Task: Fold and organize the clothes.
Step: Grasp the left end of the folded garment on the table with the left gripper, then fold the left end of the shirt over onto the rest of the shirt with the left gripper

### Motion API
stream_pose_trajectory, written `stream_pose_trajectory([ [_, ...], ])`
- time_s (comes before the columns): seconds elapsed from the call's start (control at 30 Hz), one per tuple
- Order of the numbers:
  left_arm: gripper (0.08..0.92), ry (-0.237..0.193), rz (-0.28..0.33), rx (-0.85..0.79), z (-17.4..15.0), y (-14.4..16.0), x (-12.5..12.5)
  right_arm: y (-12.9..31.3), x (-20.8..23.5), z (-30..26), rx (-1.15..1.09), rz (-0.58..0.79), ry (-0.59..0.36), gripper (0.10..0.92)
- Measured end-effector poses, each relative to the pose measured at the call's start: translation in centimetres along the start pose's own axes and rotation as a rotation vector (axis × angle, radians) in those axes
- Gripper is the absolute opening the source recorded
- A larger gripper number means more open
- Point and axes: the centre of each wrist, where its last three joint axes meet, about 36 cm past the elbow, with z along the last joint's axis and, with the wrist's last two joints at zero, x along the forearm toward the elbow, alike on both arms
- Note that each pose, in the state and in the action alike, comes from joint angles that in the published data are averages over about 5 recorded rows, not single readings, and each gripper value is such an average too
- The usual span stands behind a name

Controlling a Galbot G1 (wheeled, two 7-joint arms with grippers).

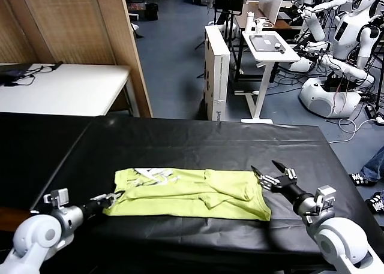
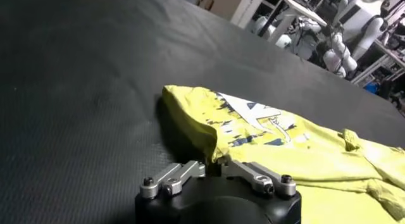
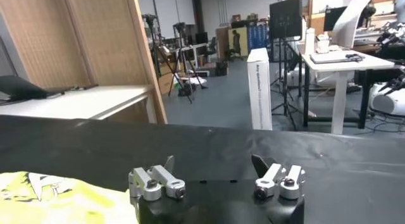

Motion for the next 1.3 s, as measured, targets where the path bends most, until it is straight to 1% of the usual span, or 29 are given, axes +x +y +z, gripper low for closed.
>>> stream_pose_trajectory([
  [0.2, 0.198, -0.007, -0.045, -0.020, -1.4, 1.7, 1.8, 0.3, -0.3, 0.7, 0.002, 0.007, -0.011, 0.907],
  [0.3, 0.198, -0.011, -0.090, -0.037, -2.5, 3.0, 3.2, 0.5, -0.5, 0.9, 0.003, 0.007, -0.014, 0.907],
  [0.4, 0.198, -0.025, -0.140, -0.051, -3.7, 3.8, 4.7, 0.7, -0.6, 1.3, 0.000, 0.008, -0.015, 0.907],
  [0.5, 0.198, -0.042, -0.171, -0.058, -4.4, 3.6, 5.9, 0.8, -0.6, 1.7, -0.001, 0.004, -0.025, 0.907],
  [0.57, 0.198, -0.053, -0.171, -0.066, -4.4, 2.8, 6.2, 0.6, -0.5, 2.1, 0.006, -0.003, -0.047, 0.907],
  [0.6, 0.198, -0.060, -0.163, -0.070, -4.3, 2.1, 6.3, 0.5, -0.4, 2.3, 0.011, -0.006, -0.062, 0.907],
  [0.67, 0.198, -0.073, -0.125, -0.076, -3.9, 0.5, 6.2, 0.2, -0.1, 2.8, 0.024, -0.004, -0.089, 0.907],
  [0.73, 0.198, -0.084, -0.072, -0.078, -3.4, -1.5, 5.9, 0.0, 0.3, 3.3, 0.033, 0.007, -0.105, 0.907],
  [0.83, 0.198, -0.092, 0.011, -0.068, -2.3, -4.2, 4.9, -0.3, 1.2, 4.0, 0.048, 0.029, -0.104, 0.907],
  [1.1, 0.198, -0.072, 0.206, -0.019, -0.9, -9.1, 0.7, -0.6, 3.6, 5.2, 0.092, 0.075, -0.061, 0.907],
  [1.2, 0.198, -0.059, 0.261, -0.012, -0.8, -10.7, -0.9, -0.7, 4.4, 5.5, 0.101, 0.090, -0.046, 0.907],
  [1.3, 0.198, -0.045, 0.304, -0.012, -0.6, -12.3, -2.4, -0.9, 4.9, 5.7, 0.103, 0.105, -0.036, 0.907],
])
